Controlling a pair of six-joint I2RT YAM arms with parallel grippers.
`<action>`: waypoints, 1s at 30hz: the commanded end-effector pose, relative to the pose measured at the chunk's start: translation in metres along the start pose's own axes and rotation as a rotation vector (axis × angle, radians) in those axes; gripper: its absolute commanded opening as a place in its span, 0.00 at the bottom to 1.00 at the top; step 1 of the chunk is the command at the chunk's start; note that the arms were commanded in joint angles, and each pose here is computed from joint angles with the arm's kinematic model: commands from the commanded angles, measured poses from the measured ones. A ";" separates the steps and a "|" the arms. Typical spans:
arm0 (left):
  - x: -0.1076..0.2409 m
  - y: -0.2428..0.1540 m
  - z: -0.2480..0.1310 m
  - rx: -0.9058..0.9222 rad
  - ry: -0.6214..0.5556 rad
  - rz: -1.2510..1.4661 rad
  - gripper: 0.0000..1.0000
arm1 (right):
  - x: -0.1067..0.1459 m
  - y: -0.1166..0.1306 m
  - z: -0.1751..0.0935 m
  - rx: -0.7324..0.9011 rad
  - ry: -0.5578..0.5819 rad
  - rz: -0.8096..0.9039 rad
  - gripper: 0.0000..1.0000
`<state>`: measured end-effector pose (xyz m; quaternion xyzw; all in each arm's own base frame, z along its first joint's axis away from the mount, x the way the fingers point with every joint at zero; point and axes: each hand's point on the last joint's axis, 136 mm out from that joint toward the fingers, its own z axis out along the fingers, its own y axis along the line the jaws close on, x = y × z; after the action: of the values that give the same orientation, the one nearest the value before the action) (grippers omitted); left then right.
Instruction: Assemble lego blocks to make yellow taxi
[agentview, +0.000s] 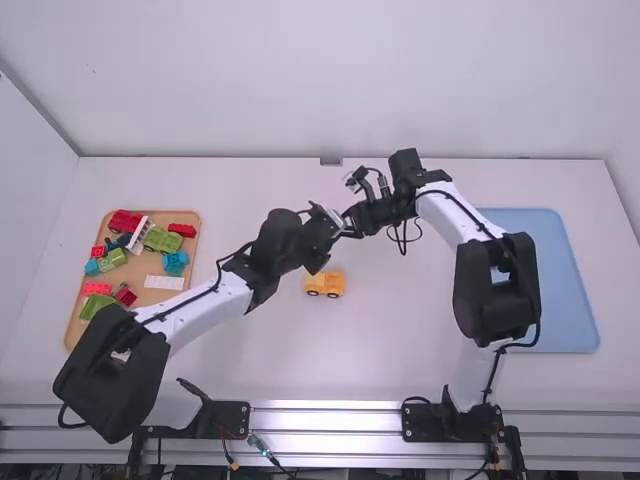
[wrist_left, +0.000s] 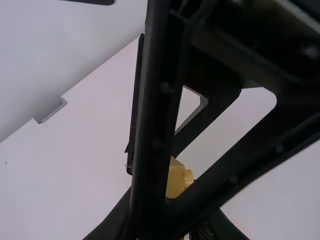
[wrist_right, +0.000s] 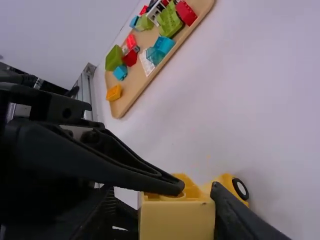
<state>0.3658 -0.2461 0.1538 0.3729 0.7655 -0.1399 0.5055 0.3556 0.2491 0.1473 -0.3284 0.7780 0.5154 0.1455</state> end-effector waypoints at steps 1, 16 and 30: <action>-0.011 0.005 0.002 -0.038 -0.027 0.015 0.10 | 0.000 0.000 0.004 -0.009 0.009 0.008 0.45; -0.015 0.007 0.002 -0.050 -0.046 0.019 0.32 | -0.001 -0.001 0.004 -0.008 0.007 0.004 0.29; -0.012 0.069 -0.014 -0.413 -0.022 -0.091 0.99 | -0.016 -0.040 -0.006 0.193 -0.020 0.013 0.24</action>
<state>0.3951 -0.2201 0.1745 0.2981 0.7707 -0.0465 0.5613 0.3830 0.2458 0.1411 -0.3211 0.7990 0.4738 0.1841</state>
